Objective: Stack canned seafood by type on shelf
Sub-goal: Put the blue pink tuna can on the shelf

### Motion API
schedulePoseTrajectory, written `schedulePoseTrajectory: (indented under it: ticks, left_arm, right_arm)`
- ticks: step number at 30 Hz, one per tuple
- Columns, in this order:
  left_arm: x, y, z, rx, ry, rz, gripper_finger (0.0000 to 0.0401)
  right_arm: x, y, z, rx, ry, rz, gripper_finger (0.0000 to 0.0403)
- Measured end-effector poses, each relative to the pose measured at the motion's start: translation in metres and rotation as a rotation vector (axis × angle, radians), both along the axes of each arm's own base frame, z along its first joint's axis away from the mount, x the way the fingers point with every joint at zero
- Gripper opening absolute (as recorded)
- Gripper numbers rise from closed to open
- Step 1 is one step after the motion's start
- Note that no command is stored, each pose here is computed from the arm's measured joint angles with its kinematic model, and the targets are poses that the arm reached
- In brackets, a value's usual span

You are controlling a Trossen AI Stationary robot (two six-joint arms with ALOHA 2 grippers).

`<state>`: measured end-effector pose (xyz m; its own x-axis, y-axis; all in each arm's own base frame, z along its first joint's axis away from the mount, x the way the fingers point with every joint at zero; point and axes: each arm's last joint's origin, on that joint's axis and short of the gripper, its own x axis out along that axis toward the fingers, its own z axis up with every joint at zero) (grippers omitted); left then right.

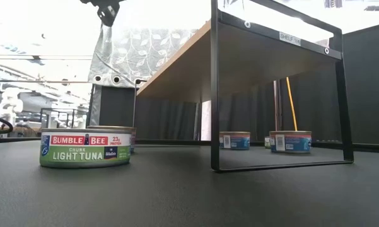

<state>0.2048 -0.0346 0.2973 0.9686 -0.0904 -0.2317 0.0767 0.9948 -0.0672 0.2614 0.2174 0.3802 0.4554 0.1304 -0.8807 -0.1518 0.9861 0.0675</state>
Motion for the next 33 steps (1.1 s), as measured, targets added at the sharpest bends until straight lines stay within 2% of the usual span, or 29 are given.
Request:
schedulePoseTrajectory:
  ticks: [3,9,16,24,28,33]
  left_arm:
    - [-0.001,0.000,0.002,0.007,-0.017,-0.002,0.0002]
    - [-0.007,0.002,0.008,0.037,-0.051,0.004,0.0002]
    - [-0.013,0.004,0.014,0.017,-0.083,0.047,0.0002]
    - [-0.013,0.005,0.014,0.030,-0.085,0.082,0.0002]
    - [-0.014,0.007,0.015,0.076,-0.094,0.126,0.0002]
    - [-0.017,0.008,0.018,0.119,-0.111,0.150,0.0002]
  right_arm:
    - [0.011,-0.022,0.032,0.037,-0.105,-0.052,0.0190]
    - [0.023,-0.074,0.085,0.028,-0.305,-0.108,0.0190]
    - [0.008,-0.155,0.132,0.018,-0.476,-0.189,0.0190]
    - [-0.012,-0.245,0.157,-0.075,-0.637,-0.439,0.0190]
    - [-0.013,-0.281,0.159,-0.112,-0.672,-0.454,0.0190]
    - [0.003,-0.312,0.145,-0.030,-0.627,-0.401,0.0190]
